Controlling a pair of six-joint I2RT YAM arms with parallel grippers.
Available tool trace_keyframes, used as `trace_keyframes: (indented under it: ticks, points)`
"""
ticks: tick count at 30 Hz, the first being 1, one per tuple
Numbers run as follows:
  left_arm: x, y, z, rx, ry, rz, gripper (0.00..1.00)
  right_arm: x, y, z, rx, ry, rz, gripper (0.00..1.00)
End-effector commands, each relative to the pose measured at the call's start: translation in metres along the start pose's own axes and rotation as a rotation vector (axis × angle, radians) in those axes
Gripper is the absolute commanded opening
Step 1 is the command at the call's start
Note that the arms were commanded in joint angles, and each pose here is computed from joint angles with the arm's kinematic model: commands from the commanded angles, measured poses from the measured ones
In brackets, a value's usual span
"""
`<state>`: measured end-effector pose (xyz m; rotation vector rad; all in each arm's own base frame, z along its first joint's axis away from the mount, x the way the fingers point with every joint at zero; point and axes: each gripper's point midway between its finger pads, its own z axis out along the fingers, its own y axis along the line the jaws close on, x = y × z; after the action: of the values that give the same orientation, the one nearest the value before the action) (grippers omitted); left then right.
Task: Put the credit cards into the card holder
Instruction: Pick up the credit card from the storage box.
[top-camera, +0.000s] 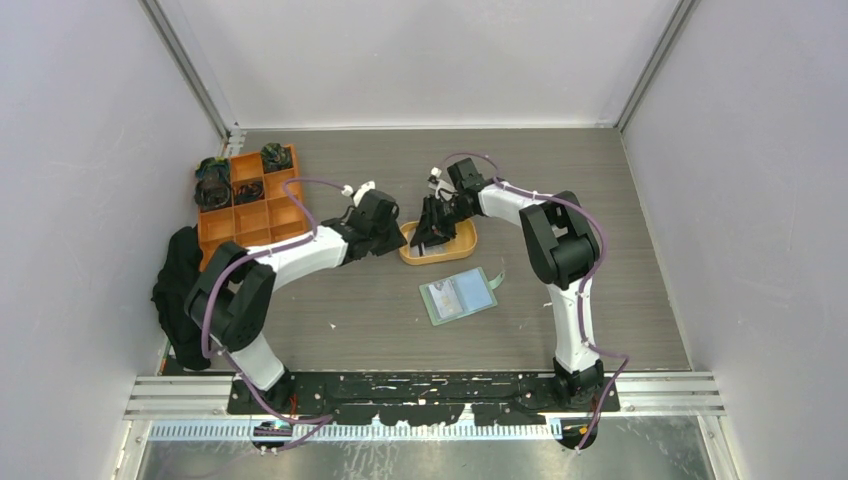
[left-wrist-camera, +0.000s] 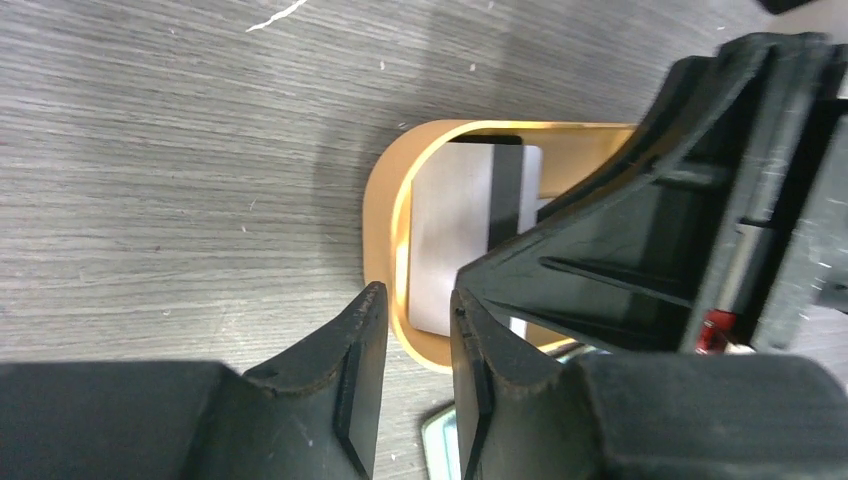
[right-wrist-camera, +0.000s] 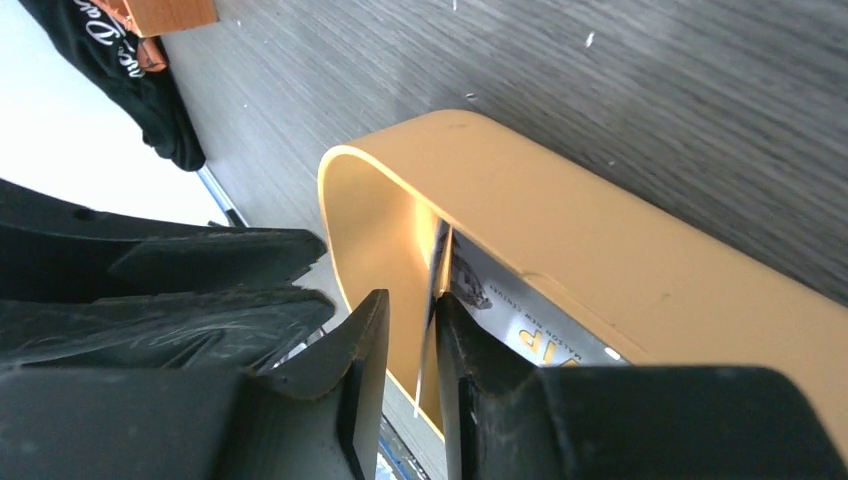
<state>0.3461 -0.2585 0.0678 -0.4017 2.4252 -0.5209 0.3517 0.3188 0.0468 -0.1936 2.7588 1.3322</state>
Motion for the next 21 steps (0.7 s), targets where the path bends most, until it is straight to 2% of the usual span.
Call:
trace_keyframes:
  ticks: [1,6,11,18,21]
  points:
    - [-0.030,-0.019,-0.029,0.086,-0.097,0.015,0.31,-0.014,0.020,-0.016,-0.098,-0.020,-0.047,0.28]
    - [-0.035,-0.020,-0.045,0.148,-0.117,0.048,0.31,-0.019,0.023,-0.026,-0.137,-0.041,-0.032,0.24]
    - [-0.034,-0.019,-0.058,0.200,-0.130,0.075,0.31,-0.018,0.013,-0.025,-0.087,-0.039,-0.026,0.24]
    - [-0.041,-0.022,-0.094,0.326,-0.226,0.117,0.31,-0.018,0.005,-0.024,-0.062,-0.038,-0.013,0.19]
    - [-0.041,-0.024,-0.112,0.403,-0.270,0.122,0.39,-0.016,0.000,-0.021,-0.043,-0.025,-0.011,0.18]
